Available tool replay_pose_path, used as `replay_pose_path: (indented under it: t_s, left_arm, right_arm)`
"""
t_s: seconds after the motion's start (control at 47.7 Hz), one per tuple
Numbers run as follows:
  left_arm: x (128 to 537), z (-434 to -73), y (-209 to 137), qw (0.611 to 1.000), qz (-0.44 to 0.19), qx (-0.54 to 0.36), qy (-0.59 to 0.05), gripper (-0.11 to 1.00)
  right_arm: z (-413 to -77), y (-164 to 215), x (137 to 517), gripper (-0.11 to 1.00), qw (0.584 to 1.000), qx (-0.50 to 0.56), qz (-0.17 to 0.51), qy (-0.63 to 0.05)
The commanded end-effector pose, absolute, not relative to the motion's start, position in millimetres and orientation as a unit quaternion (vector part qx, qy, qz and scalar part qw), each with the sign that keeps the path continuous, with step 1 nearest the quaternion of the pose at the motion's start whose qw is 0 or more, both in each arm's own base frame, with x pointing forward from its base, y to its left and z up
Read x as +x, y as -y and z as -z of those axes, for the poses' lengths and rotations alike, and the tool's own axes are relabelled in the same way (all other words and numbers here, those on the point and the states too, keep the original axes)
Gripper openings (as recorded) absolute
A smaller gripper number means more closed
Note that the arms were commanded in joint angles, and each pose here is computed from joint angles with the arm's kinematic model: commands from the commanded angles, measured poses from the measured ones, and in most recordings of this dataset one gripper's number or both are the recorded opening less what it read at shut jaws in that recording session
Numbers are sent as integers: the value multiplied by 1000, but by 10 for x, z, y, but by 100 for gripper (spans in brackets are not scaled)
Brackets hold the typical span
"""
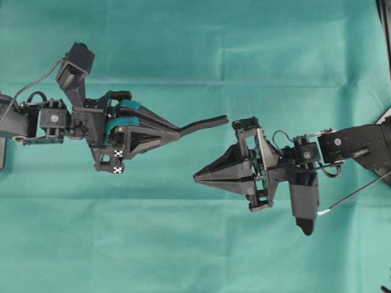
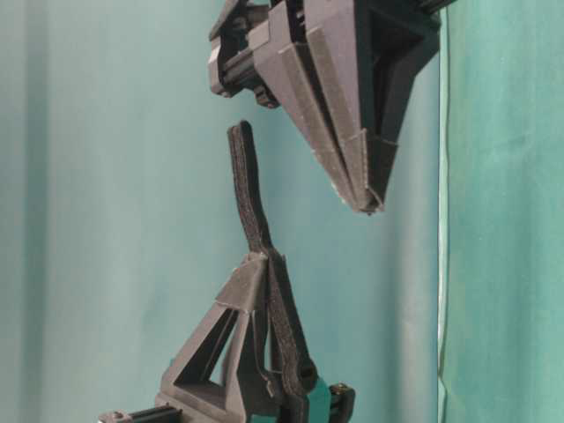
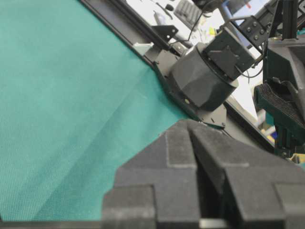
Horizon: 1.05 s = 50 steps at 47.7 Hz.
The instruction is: Peel off the Velcro with your right arm.
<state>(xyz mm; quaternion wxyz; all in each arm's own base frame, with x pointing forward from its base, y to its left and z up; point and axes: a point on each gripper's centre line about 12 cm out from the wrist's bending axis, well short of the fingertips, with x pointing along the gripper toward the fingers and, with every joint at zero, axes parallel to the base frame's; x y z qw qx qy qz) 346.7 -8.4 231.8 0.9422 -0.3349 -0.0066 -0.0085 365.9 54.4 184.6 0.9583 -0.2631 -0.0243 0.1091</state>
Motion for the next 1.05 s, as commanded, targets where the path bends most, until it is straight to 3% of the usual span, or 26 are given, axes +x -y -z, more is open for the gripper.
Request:
replay_pose_path:
  t_s: [0.0,0.608,1.027]
  left_arm:
    - [3484,-2436,78,941,14,-336,27,10]
    - [3418,-2357,77,949,10,-314,13,10]
    - [3363,-2298,82,977,3,-210,-25,10]
  right_arm:
    - [-1964,-555,3643,-10,959,-261,-105,41]
    - [-2190,-286,3241,-10,964,-254,-59,55]
    - [-2327,-133,3164,-10,976,-212,-6,57]
